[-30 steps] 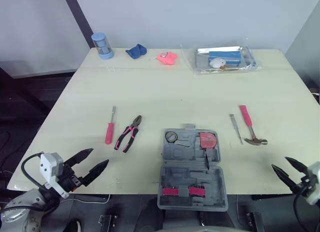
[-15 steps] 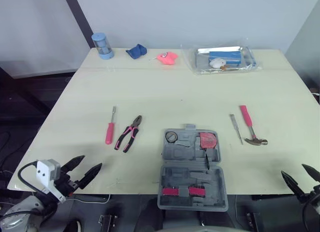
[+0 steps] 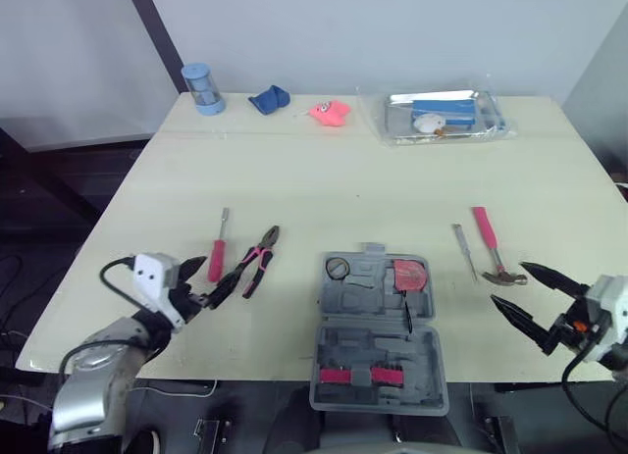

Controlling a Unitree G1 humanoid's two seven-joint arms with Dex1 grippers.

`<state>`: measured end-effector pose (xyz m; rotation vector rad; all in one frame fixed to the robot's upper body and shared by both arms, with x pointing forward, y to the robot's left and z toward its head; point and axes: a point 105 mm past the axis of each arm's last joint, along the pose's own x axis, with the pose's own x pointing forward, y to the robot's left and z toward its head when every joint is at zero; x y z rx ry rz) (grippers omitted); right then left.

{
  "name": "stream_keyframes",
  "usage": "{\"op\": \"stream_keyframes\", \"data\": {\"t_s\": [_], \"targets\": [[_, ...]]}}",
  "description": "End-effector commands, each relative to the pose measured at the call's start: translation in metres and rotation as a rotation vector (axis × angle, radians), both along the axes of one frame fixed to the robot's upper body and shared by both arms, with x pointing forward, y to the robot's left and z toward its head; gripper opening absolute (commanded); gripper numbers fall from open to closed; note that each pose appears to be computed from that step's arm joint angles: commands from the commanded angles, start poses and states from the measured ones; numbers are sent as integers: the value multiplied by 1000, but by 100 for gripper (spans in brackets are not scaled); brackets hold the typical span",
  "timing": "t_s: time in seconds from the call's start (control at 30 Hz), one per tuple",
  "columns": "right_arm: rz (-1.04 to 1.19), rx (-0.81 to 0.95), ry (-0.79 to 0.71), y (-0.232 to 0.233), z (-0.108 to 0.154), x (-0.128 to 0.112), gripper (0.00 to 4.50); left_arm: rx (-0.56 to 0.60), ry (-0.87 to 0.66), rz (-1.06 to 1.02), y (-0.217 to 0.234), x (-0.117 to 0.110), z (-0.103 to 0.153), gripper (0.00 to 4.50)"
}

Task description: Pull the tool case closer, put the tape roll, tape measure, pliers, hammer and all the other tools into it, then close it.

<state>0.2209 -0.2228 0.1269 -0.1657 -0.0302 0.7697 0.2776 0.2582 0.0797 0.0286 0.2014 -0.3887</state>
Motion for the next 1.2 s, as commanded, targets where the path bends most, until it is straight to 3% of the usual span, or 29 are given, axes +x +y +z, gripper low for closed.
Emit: {"op": "stream_keyframes", "data": {"t_s": [0.03,0.4,0.77,0.83,1.2], "targets": [[148,-33,-46,23,18,-4,439,33,2,34,-6,13,5,450],[385,-103,-76,53,32,-10,439,59,84,53,-25,43,-11,450],[402,-103,-97,61,35,-7,439,69,172,127,-19,56,-26,450],[406,-103,-99,62,35,-8,439,109,187,117,-16,56,-31,450],[423,-108,-102,67,33,-8,439,101,203,57,-27,64,-34,450]]}}
